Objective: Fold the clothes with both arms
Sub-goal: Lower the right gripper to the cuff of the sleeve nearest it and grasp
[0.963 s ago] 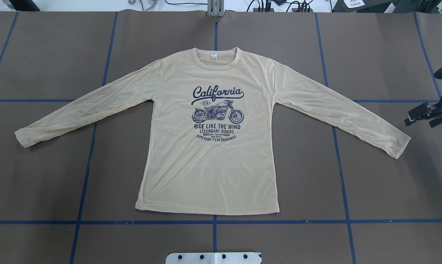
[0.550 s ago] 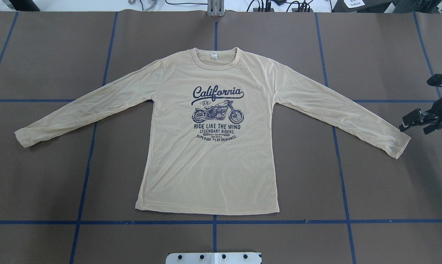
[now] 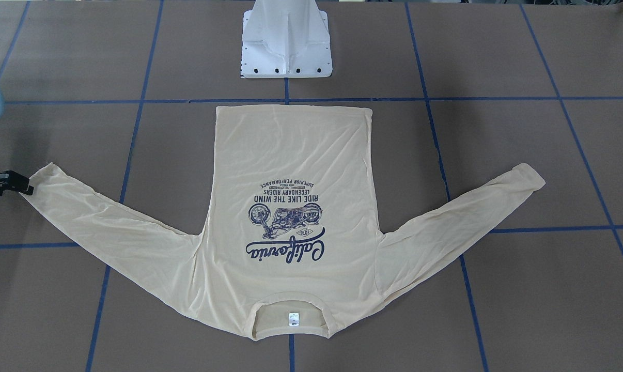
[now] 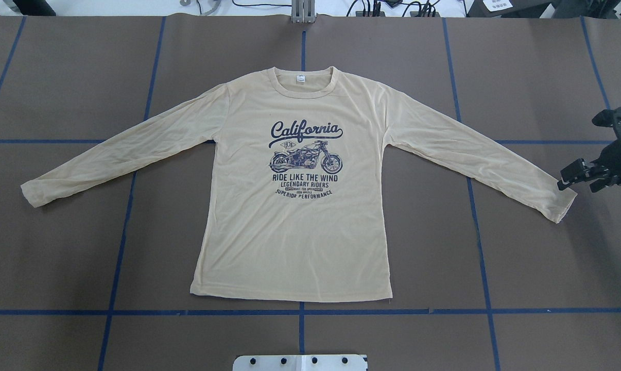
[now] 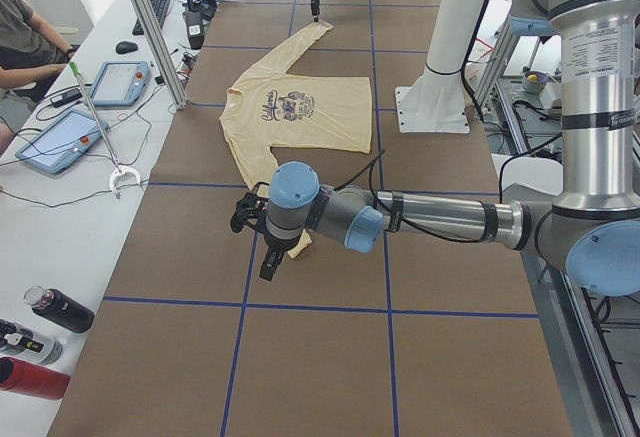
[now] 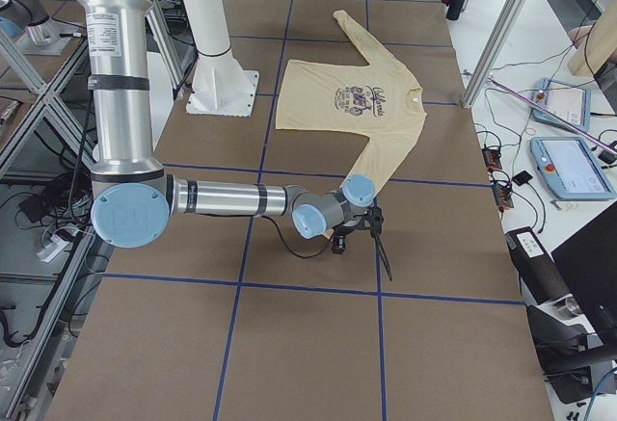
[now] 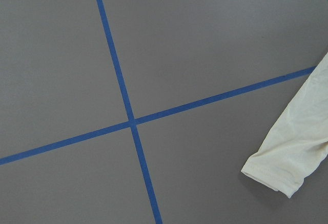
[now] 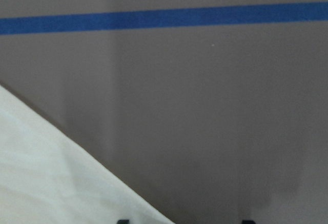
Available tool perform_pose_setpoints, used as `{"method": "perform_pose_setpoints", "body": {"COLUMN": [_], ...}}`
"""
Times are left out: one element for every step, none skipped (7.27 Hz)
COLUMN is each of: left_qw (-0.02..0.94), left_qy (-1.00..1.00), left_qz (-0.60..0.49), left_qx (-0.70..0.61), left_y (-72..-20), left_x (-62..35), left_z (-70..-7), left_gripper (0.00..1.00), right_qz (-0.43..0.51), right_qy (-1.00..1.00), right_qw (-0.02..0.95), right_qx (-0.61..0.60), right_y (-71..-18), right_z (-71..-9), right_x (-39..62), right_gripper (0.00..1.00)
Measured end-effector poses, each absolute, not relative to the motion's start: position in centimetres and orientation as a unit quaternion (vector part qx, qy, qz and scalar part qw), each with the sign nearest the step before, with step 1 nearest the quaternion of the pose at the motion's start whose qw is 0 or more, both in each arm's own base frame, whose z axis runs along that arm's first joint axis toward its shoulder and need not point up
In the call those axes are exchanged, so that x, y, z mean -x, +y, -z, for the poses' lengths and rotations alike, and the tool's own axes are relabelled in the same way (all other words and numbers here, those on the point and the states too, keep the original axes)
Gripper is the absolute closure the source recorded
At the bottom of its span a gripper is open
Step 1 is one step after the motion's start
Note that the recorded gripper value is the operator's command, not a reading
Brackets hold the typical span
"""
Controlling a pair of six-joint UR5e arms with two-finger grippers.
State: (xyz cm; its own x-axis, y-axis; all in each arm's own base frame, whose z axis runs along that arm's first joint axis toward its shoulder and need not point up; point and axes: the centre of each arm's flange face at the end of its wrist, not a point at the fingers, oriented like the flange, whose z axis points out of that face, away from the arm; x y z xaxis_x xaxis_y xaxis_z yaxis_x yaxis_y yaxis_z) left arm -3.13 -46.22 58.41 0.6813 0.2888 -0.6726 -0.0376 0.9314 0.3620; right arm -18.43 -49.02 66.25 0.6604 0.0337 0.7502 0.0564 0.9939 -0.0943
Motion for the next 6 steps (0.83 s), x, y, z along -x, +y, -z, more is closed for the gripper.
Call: {"method": "perform_pose_setpoints", "body": {"left_qw": [0.902, 0.903, 0.903, 0.903, 0.903, 0.903], "left_qy": [0.389, 0.389, 0.389, 0.388, 0.388, 0.388], "left_qz": [-0.09, -0.09, -0.09, -0.09, -0.09, -0.09], "left_qx": [-0.162, -0.161, -0.16, -0.16, -0.16, -0.16], "left_y": [-46.2, -46.1, -45.9, -45.8, -45.8, -45.8], "left_x": [3.1, 3.1, 3.2, 3.2, 3.2, 3.2], "left_z": [-58.4, -58.4, -58.5, -58.6, -58.6, -58.6], "left_gripper": [0.0, 0.0, 0.0, 0.0, 0.0, 0.0], "right_qz": [0.007, 0.008, 0.009, 0.009, 0.01, 0.011], "right_qy": [-0.412, -0.412, -0.413, -0.415, -0.416, -0.418], "right_qw": [0.91, 0.909, 0.909, 0.908, 0.908, 0.907], "right_qx": [0.054, 0.053, 0.051, 0.049, 0.049, 0.048], "right_y": [-49.0, -49.0, -49.2, -49.4, -49.4, -49.4], "right_z": [-66.2, -66.1, -65.8, -65.5, -65.3, -65.1], "right_x": [18.5, 18.5, 18.6, 18.7, 18.8, 18.7], "right_gripper": [1.0, 1.0, 1.0, 1.0, 1.0, 1.0]}}
